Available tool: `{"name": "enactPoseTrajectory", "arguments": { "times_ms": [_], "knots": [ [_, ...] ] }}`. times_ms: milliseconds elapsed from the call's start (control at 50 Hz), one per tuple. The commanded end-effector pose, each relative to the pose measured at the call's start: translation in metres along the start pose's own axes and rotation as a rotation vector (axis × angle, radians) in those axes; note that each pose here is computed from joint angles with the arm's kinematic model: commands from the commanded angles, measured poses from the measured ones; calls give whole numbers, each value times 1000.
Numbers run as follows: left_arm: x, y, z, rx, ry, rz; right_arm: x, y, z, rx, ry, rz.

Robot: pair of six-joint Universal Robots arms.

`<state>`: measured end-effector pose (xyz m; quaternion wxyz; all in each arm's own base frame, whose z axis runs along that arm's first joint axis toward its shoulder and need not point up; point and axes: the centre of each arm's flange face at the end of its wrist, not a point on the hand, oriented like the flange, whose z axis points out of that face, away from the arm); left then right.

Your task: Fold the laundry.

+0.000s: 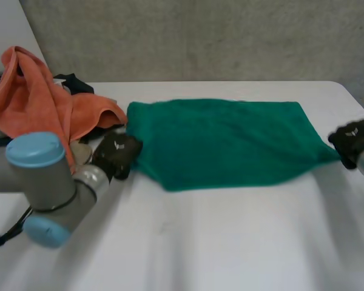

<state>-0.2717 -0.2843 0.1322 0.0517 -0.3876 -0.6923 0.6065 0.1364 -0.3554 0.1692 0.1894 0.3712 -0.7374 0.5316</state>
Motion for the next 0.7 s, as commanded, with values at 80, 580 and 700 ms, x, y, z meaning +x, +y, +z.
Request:
{"name": "enactPoseTrajectory", "arguments": {
  "times_ms": [80, 580, 700],
  "knots": [
    [19, -6, -110, -317, 173, 135, 35, 25, -77, -257, -148, -154],
    [-48, -19, 48, -124, -74, 192, 18, -10, 68, 119, 142, -73],
    [-49, -24, 87, -46, -98, 201, 8, -12, 98, 146, 195, -80]
  ]
}}
